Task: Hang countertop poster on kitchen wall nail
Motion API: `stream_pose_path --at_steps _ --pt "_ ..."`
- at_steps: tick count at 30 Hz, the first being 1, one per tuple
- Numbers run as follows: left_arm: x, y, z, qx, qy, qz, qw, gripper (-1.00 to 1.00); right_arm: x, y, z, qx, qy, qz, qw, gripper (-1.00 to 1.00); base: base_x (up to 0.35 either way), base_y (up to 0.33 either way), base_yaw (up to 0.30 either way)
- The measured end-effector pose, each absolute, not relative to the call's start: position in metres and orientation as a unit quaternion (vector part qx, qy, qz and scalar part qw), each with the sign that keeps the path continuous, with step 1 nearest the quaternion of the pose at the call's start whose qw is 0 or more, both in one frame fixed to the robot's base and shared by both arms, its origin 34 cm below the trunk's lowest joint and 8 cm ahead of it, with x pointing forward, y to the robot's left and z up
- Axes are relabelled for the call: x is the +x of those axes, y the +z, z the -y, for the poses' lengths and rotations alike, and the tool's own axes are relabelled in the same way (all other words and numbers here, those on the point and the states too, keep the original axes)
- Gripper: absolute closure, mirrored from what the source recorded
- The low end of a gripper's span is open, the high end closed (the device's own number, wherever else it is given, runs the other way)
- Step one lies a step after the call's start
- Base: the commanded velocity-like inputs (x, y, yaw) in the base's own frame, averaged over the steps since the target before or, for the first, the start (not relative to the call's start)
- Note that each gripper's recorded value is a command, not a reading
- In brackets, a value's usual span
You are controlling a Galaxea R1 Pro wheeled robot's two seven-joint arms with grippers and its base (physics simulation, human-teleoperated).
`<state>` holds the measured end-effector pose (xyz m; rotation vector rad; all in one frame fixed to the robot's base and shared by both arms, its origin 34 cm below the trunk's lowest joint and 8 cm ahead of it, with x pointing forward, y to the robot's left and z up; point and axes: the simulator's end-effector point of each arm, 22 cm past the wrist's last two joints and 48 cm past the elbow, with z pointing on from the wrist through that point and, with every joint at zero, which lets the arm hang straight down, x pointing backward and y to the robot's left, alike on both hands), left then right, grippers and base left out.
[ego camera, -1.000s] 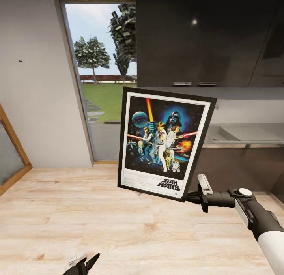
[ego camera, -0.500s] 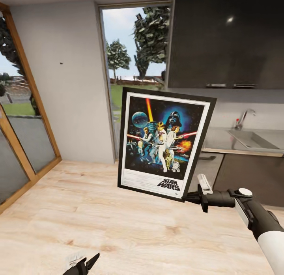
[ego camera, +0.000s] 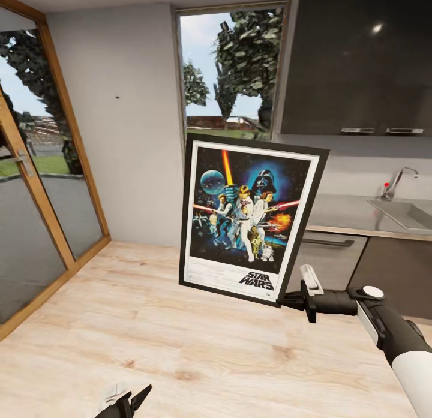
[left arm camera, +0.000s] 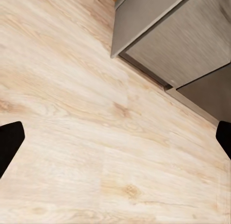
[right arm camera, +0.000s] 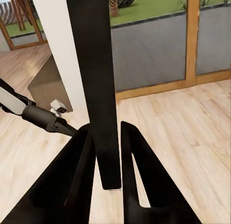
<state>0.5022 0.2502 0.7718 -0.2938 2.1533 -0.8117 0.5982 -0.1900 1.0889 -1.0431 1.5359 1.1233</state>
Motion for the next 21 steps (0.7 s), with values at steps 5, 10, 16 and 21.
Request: stream_pose_path --at_steps 5,10,16,21 --pt "0.5021 0.7719 -0.2503 -0.116 -0.321 -0.851 0.399 -1.0 0.5982 1.0892 0.1901 -0.425 0.458 -0.626 0.467 1.0 0.035 0.341 0.008" --pt "0.502 0.772 -0.2503 -0.116 -0.321 -0.851 0.399 -1.0 0.5981 1.0894 0.1899 -0.425 0.458 -0.626 0.467 1.0 0.117 0.343 0.157" --pt "0.5019 0.7721 -0.2504 -0.116 -0.321 -0.851 0.4 -1.0 0.598 1.0894 0.1898 -0.425 0.458 -0.626 0.467 1.0 0.178 0.328 0.256" --pt "0.5019 0.7721 -0.2504 -0.116 -0.321 -0.851 0.4 -1.0 0.598 1.0895 0.1898 -0.425 0.458 -0.626 0.467 1.0 0.227 0.295 0.282"
